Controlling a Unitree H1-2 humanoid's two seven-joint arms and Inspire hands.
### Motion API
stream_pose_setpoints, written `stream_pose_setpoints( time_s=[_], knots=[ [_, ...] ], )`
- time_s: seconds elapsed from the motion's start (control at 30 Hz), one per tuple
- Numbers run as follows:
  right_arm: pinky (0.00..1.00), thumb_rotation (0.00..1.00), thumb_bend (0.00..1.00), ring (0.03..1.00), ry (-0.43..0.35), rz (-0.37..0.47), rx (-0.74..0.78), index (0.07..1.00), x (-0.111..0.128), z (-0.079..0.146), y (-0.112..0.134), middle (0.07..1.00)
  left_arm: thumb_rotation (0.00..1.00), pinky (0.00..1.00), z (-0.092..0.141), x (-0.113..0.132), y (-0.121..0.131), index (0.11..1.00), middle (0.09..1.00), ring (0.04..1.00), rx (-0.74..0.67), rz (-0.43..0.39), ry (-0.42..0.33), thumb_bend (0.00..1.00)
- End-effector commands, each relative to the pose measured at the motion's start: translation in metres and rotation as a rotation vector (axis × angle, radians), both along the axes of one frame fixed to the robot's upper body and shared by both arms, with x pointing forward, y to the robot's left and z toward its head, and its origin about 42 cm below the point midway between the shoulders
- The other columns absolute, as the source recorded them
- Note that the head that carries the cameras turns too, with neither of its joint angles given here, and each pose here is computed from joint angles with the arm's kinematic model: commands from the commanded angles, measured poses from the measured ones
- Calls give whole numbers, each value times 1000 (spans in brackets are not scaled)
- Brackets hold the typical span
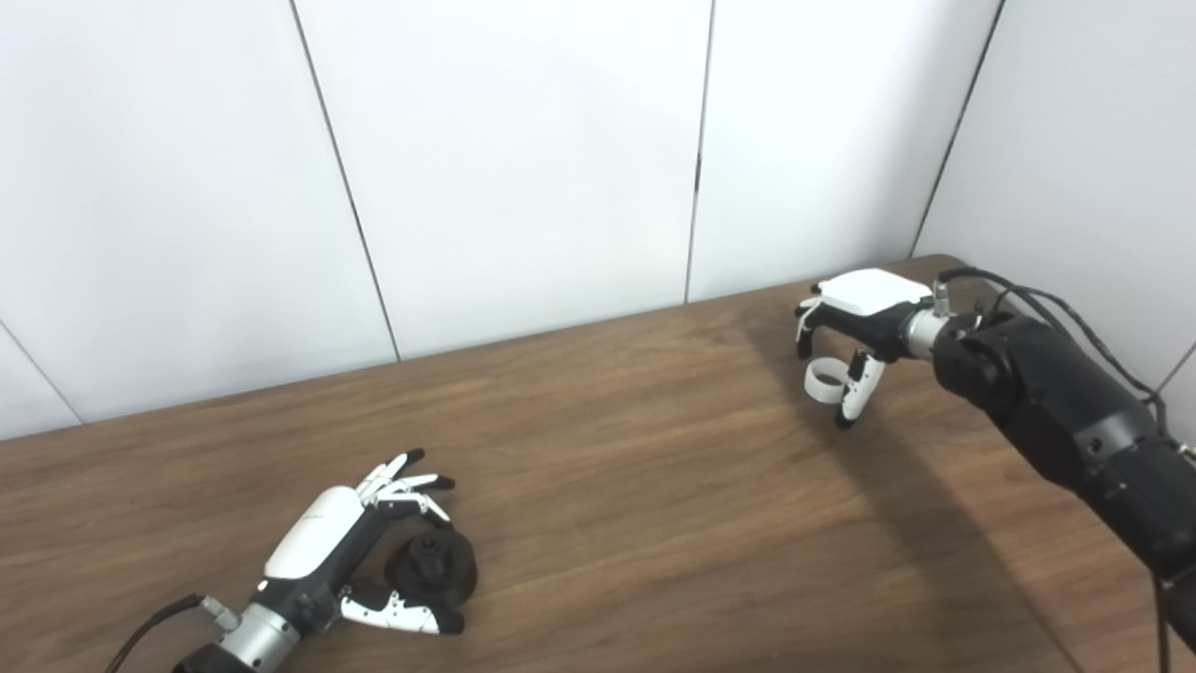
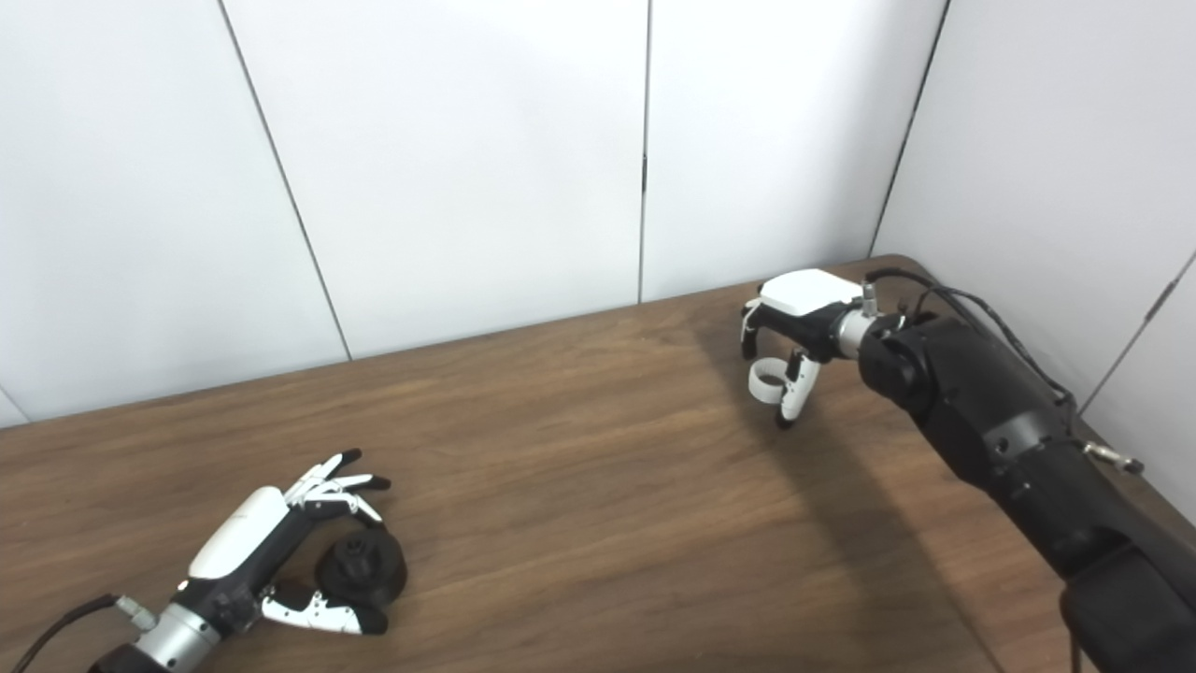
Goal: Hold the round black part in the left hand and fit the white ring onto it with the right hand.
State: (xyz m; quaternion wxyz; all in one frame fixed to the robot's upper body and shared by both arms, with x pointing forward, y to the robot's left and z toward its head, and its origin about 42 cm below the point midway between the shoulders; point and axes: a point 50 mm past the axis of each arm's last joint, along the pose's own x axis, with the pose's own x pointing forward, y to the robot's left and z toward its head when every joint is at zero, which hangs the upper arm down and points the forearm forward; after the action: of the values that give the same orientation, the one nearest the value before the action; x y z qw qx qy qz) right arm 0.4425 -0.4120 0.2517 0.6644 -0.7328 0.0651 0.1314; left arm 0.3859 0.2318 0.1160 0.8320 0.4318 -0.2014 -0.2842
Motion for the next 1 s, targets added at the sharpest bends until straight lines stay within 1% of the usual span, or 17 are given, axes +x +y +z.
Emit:
stream_pose_setpoints(
  time_s=[0.0,0.4,0.67,0.77,0.83,0.87,0.9,0.93,0.97],
  knots=[
    [1000,207,1000,1000,-95,-17,-12,657,4,34,-10,909,57,1000,-11,-6,12,480,845,1000,22,32,30,525],
    [1000,217,1000,1000,-91,-45,-27,663,0,35,-17,917,57,1000,-10,-5,12,481,846,1000,27,30,23,525],
    [1000,226,1000,1000,-100,-40,-15,654,-2,28,-16,905,57,1000,-9,-5,13,481,846,1000,27,29,25,525],
    [1000,211,992,1000,-114,-28,-20,636,-1,26,-15,891,58,1000,-9,-6,13,481,847,1000,29,29,22,525],
    [1000,193,959,1000,-122,-22,-27,591,0,25,-15,884,58,1000,-9,-6,13,480,847,1000,29,29,21,525],
    [1000,169,748,1000,-129,-16,-23,540,1,24,-15,876,58,1000,-9,-6,13,480,846,1000,28,29,21,525],
    [1000,152,617,999,-134,-12,-19,506,1,23,-15,858,57,1000,-9,-5,13,480,845,1000,27,30,21,526],
    [1000,147,573,999,-139,-8,-14,494,1,23,-15,852,57,1000,-9,-5,13,480,845,1000,26,30,21,525],
    [1000,143,550,996,-144,-6,-9,488,1,22,-15,844,57,1000,-9,-5,14,480,845,1000,27,31,20,525]
  ],
)
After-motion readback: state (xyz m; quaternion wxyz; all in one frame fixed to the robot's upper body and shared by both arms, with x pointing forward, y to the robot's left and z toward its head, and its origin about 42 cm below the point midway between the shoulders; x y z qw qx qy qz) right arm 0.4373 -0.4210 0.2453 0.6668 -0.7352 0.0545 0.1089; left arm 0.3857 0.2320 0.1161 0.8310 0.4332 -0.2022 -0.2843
